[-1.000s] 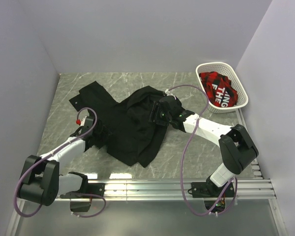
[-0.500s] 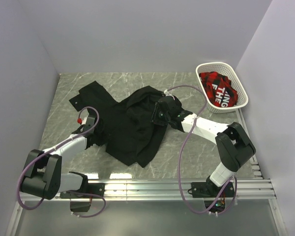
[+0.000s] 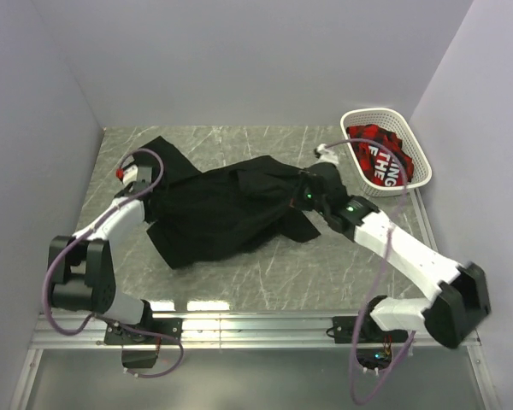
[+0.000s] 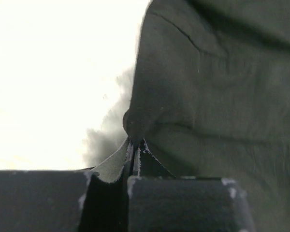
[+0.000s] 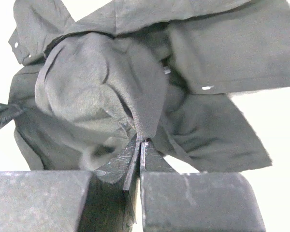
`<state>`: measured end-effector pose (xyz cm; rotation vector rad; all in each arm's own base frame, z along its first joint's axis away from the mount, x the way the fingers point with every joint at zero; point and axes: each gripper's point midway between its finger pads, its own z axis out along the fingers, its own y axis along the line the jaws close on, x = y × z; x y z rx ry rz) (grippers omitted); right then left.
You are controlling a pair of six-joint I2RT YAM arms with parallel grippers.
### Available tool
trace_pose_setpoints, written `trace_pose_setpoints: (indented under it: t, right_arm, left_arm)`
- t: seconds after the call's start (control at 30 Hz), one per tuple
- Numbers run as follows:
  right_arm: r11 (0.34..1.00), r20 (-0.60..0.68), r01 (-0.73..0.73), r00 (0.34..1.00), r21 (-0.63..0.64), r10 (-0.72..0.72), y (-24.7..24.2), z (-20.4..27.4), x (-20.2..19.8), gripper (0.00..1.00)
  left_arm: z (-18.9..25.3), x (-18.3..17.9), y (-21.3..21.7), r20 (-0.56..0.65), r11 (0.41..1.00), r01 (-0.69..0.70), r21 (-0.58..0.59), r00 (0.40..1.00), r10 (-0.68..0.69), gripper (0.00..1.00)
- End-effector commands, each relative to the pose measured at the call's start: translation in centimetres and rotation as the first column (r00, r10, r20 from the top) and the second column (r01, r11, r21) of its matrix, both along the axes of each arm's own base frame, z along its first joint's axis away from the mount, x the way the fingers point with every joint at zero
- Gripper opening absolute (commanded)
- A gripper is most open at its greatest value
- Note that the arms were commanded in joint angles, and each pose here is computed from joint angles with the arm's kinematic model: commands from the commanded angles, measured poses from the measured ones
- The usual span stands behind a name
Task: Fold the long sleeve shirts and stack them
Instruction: Flatten the shirt out
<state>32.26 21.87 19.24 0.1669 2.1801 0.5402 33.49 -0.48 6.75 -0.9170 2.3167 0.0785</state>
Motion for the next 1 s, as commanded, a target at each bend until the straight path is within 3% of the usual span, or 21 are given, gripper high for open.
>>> trace_pose_setpoints:
  t: [0.0, 0.13, 0.27, 0.3, 0.37, 0.47, 0.5, 0.57, 0.6, 0.63, 0.7, 0.73, 0.83, 0.97]
  right_arm:
    - [0.990, -0.032, 0.062, 0.997, -0.128, -0.066, -4.6, -1.1, -3.0, 0.00]
    - [0.988, -0.107, 0.020, 0.994, -0.152, -0.037, -6.8, -2.2, -7.4, 0.00]
    - [0.972, -0.185, -0.231, 0.958, -0.048, 0.218, -4.7, -2.9, -12.8, 0.00]
    - [0.941, -0.221, -0.339, 0.917, 0.015, 0.333, -3.3, -3.3, -15.1, 0.00]
    - [0.903, -0.240, -0.426, 0.872, 0.057, 0.426, -2.6, -3.1, -17.5, 0.01]
    - [0.838, -0.302, -0.542, 0.789, 0.070, 0.535, -1.6, -3.7, -20.7, 0.13]
    - [0.808, -0.309, -0.586, 0.759, 0.061, 0.573, -1.3, -3.9, -21.6, 0.23]
    - [0.777, -0.364, -0.628, 0.715, 0.041, 0.597, -1.1, -4.8, -22.5, 0.33]
    - [0.757, -0.367, -0.653, 0.696, 0.032, 0.617, -0.8, -4.6, -22.7, 0.44]
    - [0.729, -0.418, -0.684, 0.653, 0.034, 0.632, -0.6, -5.4, -23.4, 0.49]
    - [0.696, -0.423, -0.718, 0.627, 0.014, 0.655, -0.2, -5.2, -23.2, 0.57]
    - [0.696, -0.439, -0.718, 0.627, -0.005, 0.644, -0.1, -5.4, -22.8, 0.58]
    - [0.761, -0.371, -0.636, 0.742, -0.128, 0.558, 0.0, -4.1, -19.1, 0.62]
    - [0.869, -0.286, -0.448, 0.878, -0.208, 0.384, -1.0, -3.2, -13.0, 0.65]
  left_arm:
    - [2.0, 1.7, 3.6, -0.033, 0.981, 0.004, 0.192, 0.999, 0.002, 0.01]
    - [2.0, 3.5, 5.3, -0.076, 0.968, 0.005, 0.251, 0.997, 0.015, 0.01]
    - [2.8, 4.5, 6.3, -0.054, 0.963, -0.024, 0.270, 0.998, 0.040, 0.01]
    - [2.9, 4.7, 6.6, -0.043, 0.963, -0.034, 0.266, 0.998, 0.047, 0.01]
    - [3.3, 5.2, 7.2, -0.010, 0.965, -0.058, 0.255, 0.998, 0.063, 0.02]
    - [3.4, 5.8, 8.5, 0.008, 0.963, -0.100, 0.250, 0.995, 0.101, 0.04]
    - [3.5, 5.9, 8.8, 0.017, 0.963, -0.111, 0.245, 0.994, 0.111, 0.05]
    - [3.5, 6.0, 9.2, 0.034, 0.966, -0.125, 0.228, 0.992, 0.121, 0.06]
    - [3.7, 6.2, 9.2, 0.045, 0.967, -0.130, 0.220, 0.991, 0.123, 0.06]
    - [4.4, 6.2, 9.3, 0.068, 0.967, -0.136, 0.215, 0.990, 0.124, 0.09]
    - [5.1, 6.2, 9.5, 0.106, 0.964, -0.139, 0.225, 0.987, 0.118, 0.16]
    - [6.3, 6.0, 9.7, 0.138, 0.962, -0.148, 0.229, 0.983, 0.118, 0.30]
    - [7.9, 5.7, 9.9, 0.182, 0.962, -0.144, 0.232, 0.978, 0.103, 0.59]
    - [9.9, 5.4, 8.5, 0.236, 0.979, -0.085, 0.185, 0.971, 0.040, 0.78]
